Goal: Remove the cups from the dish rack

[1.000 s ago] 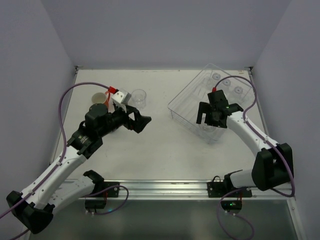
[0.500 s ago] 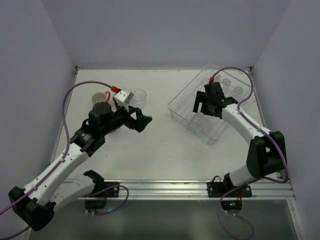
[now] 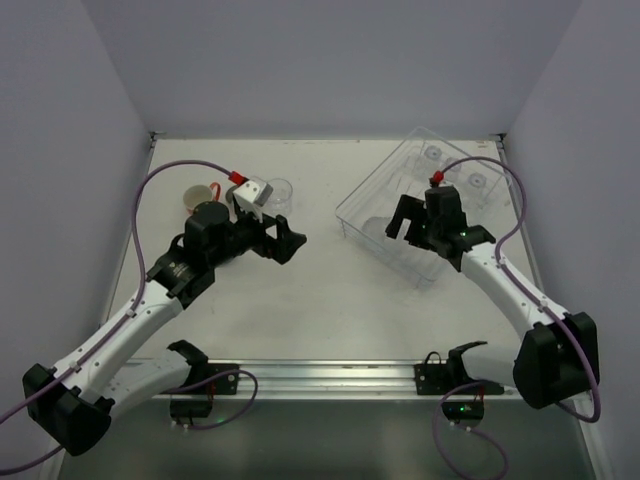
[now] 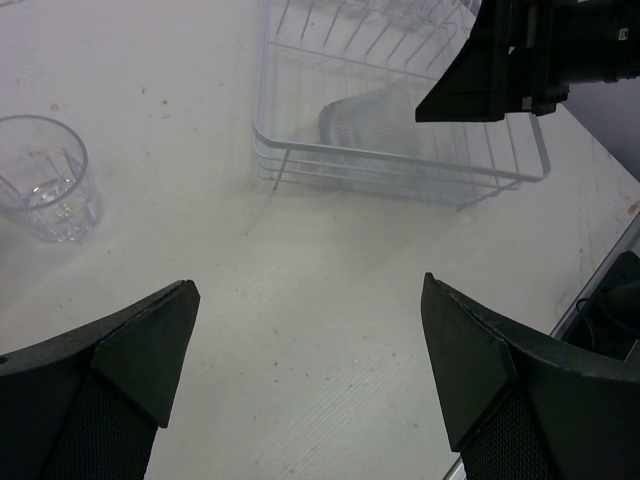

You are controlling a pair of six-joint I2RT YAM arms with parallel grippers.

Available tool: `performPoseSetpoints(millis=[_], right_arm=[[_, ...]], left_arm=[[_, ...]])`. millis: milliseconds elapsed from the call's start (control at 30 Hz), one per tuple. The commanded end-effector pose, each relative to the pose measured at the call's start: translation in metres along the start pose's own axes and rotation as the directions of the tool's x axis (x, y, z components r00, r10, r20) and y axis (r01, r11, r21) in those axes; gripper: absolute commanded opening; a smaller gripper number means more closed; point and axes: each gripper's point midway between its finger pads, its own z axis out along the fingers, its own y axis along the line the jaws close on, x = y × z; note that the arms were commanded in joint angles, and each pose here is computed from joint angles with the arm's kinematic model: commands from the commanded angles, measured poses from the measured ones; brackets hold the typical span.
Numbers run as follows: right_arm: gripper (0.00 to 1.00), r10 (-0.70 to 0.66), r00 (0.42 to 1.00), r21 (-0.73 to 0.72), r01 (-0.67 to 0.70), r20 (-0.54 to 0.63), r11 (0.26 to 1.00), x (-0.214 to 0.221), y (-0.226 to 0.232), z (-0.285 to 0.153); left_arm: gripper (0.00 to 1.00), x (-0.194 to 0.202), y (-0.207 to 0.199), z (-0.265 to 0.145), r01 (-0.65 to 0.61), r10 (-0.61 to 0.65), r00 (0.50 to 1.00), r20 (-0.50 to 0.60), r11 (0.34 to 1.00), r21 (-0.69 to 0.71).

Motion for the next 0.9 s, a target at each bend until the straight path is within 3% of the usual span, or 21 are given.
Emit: performPoseSetpoints(millis=[0, 133, 267, 300, 367, 500, 600, 700, 733, 867], right_arm=[[0.99, 0.128, 0.992, -0.24, -0.12, 0.016, 0.963, -0.004, 0.044, -0.013], [0.97, 0.164, 0.986, -0.314, -0.163, -0.025, 0.935, 0.01, 0.054, -0.003], [0.91, 0.153, 0.988, -0.377, -0.152, -0.028, 0.914, -0.004, 0.074, 0.004], [0.84, 0.155, 0.988, -0.365, -0.148, -0.01, 0.919, -0.01, 0.073, 0.005], [0.83, 0.15, 0.988, -0.338, -0.134, 0.022, 0.932, -0.022, 0.072, 0.004], [0.91, 0.085, 0.995, -0.171, -0.074, 0.055, 0.982, -0.042, 0.054, 0.018], [0.9, 0.066, 0.996, -0.064, -0.061, 0.065, 0.996, -0.045, 0.038, 0.03], [0.86, 0.031, 0.998, 0.024, -0.032, 0.06, 0.999, -0.043, 0.022, 0.039], [0.76, 0.021, 0.998, 0.032, -0.022, 0.057, 0.999, -0.043, 0.021, 0.041], [0.64, -0.005, 1.0, 0.026, 0.006, -0.022, 1.0, -0.027, 0.021, 0.052]], left_arm=[[1.0, -0.008, 0.0, 0.0, -0.016, 0.015, 1.0, 0.021, 1.0, 0.009], [1.0, -0.008, -0.001, 0.0, -0.016, 0.015, 1.0, 0.022, 1.0, 0.012], [1.0, -0.006, -0.001, 0.0, -0.015, 0.015, 1.0, 0.018, 1.0, 0.016], [1.0, -0.006, 0.0, 0.0, -0.013, 0.012, 1.0, 0.018, 1.0, 0.011], [1.0, -0.005, 0.001, 0.0, -0.014, 0.014, 1.0, 0.017, 1.0, 0.008], [1.0, -0.004, 0.0, 0.002, -0.011, 0.011, 1.0, 0.009, 1.0, 0.014], [1.0, -0.006, 0.001, 0.0, -0.013, 0.013, 1.0, 0.017, 1.0, 0.01], [1.0, -0.006, 0.002, 0.0, -0.015, 0.015, 1.0, 0.019, 1.0, 0.004], [1.0, -0.005, 0.002, 0.0, -0.015, 0.015, 1.0, 0.016, 1.0, 0.005], [1.0, -0.005, -0.003, 0.002, -0.001, 0.001, 1.0, 0.01, 0.999, 0.032]])
